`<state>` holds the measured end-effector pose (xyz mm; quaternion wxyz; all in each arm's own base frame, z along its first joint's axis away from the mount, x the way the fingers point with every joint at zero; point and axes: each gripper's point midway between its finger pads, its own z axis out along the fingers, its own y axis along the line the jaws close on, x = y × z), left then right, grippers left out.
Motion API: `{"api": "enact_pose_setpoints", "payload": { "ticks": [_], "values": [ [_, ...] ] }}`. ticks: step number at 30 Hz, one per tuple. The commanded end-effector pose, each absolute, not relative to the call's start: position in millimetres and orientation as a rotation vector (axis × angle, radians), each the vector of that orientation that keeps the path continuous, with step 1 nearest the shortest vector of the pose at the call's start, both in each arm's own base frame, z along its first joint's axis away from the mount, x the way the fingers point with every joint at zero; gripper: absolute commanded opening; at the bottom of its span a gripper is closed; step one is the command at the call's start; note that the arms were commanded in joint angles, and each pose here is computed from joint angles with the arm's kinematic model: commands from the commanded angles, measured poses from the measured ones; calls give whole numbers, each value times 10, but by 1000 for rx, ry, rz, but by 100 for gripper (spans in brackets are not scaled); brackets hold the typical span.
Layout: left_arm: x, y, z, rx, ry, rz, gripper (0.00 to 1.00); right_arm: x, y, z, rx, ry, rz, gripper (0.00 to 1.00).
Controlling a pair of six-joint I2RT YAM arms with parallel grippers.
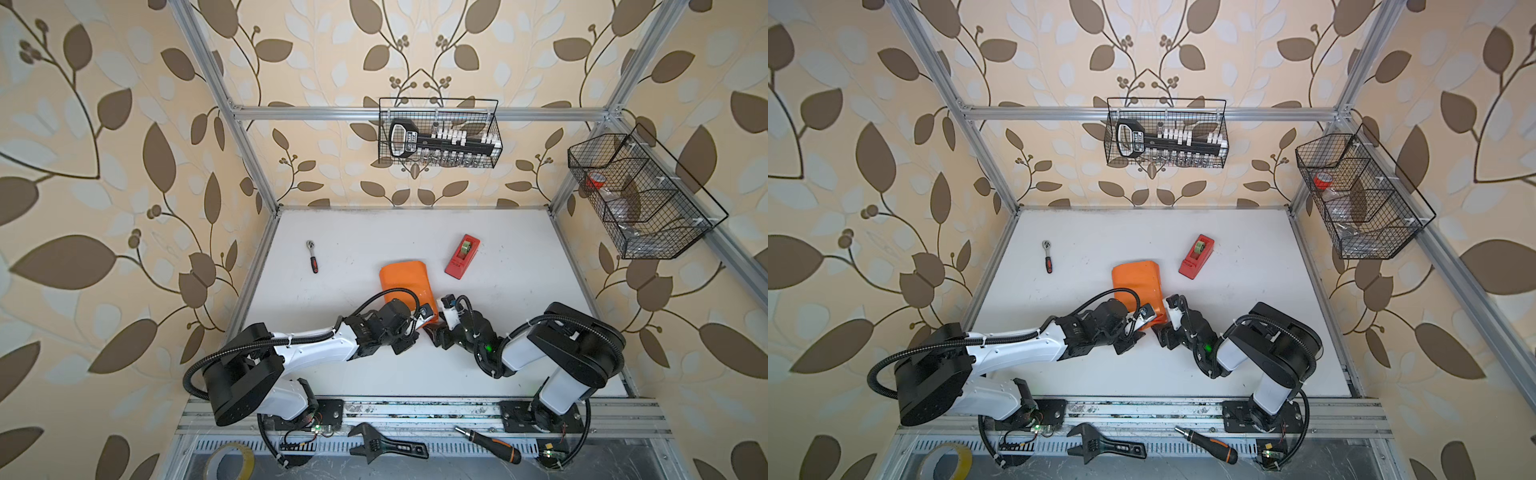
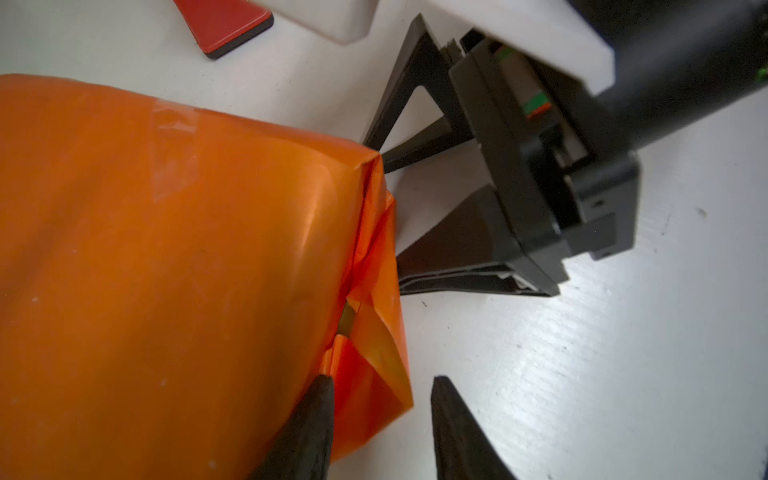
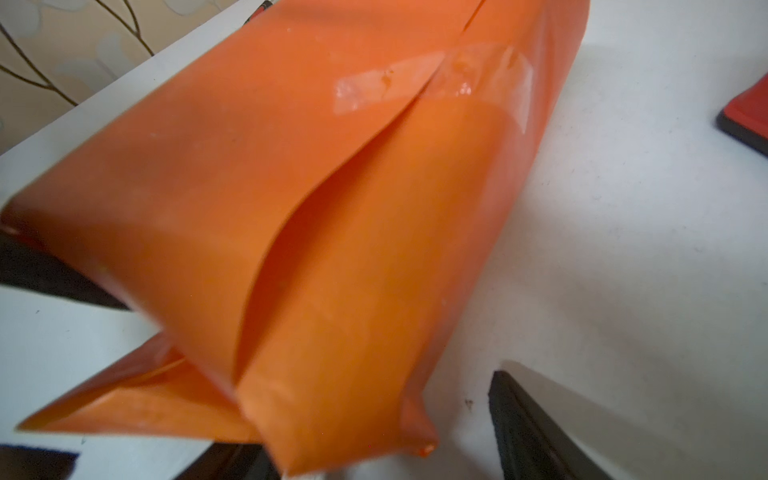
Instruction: Wrap the gift box in paper
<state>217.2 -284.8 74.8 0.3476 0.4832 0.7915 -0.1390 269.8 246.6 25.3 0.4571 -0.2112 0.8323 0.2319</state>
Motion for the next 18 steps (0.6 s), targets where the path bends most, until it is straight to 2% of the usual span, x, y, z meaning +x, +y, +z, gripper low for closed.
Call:
{"api": "enact_pose_setpoints", "payload": {
  "ticks": [1,8,11,15,18],
  "values": [
    [2194,-2888,989,1226,2013,-409,43,2772,2500,326,-512,2016,570,75],
    [2036,-2776,1144,1295,1945,-418,51,2780,2505,326,-508,2016,572,74],
    [2085,-2679,1344,1230,1850,-371,64,2783,2509,329,-505,2016,574,74],
    [2145,-2549,1577,1152,1697,-299,88,2790,2518,337,-497,2016,582,73],
    [2196,-2498,1649,1147,1617,-228,98,2797,2525,341,-496,2014,583,72]
  ]
}}
